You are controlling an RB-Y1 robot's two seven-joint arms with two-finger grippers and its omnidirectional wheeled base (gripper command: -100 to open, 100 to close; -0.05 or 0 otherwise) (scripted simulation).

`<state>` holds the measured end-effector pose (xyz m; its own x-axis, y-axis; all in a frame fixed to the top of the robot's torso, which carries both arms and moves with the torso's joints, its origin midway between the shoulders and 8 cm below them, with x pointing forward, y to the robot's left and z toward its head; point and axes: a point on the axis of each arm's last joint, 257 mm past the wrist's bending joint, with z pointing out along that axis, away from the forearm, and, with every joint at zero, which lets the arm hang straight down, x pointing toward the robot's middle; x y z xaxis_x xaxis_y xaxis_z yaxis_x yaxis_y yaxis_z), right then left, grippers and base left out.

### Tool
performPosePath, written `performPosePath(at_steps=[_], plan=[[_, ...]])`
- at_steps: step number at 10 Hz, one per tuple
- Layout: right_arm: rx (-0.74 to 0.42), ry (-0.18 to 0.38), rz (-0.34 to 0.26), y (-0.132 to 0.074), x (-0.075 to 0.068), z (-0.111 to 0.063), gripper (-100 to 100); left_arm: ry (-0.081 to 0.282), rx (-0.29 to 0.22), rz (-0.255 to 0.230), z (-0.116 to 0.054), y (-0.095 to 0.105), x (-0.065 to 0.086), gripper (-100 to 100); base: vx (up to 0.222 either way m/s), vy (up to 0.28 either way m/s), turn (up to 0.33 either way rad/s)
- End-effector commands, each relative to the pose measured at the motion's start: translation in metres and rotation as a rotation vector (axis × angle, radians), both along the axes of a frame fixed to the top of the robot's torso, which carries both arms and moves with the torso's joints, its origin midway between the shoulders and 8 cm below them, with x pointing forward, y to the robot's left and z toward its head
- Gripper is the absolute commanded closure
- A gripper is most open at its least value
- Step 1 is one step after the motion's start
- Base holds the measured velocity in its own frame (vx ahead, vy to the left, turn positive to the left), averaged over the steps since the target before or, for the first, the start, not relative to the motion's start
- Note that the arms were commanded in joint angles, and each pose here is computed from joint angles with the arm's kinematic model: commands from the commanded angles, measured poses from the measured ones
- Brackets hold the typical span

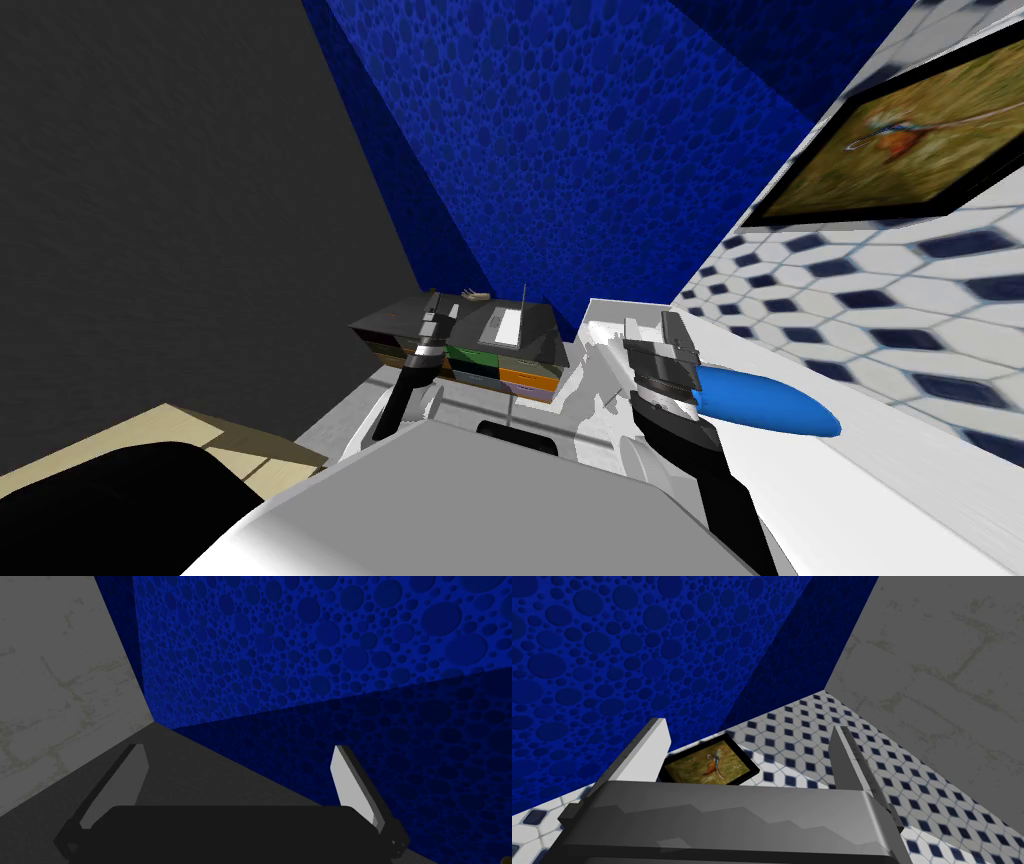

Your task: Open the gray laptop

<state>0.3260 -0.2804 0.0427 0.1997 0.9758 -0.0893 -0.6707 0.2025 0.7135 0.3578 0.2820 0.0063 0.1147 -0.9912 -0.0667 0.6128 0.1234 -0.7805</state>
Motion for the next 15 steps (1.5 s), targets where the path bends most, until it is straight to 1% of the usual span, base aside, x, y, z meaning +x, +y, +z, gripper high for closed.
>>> performPosePath(at_steps=[1, 9, 10, 12, 15], plan=[[0.0, 0.0, 0.0, 0.0, 0.0, 0.0, 0, 0.0, 0.0, 0.0, 0.0, 0.0, 0.0, 0, 0.0, 0.0, 0.0], [0.0, 0.0, 0.0, 0.0, 0.0, 0.0, 0, 0.0, 0.0, 0.0, 0.0, 0.0, 0.0, 0, 0.0, 0.0, 0.0], [0.0, 0.0, 0.0, 0.0, 0.0, 0.0, 0, 0.026, 0.032, -0.008, -0.002, 0.0, 0.002, -100, 0.019, -0.025, -0.059], [0.0, 0.0, 0.0, 0.0, 0.0, 0.0, 0, 0.058, 0.055, -0.008, -0.006, 0.001, 0.005, -100, 0.032, -0.048, -0.023], [0.0, 0.0, 0.0, 0.0, 0.0, 0.0, 0, 0.118, 0.085, 0.002, -0.013, 0.007, 0.01, -100, 0.042, -0.069, -0.044]])
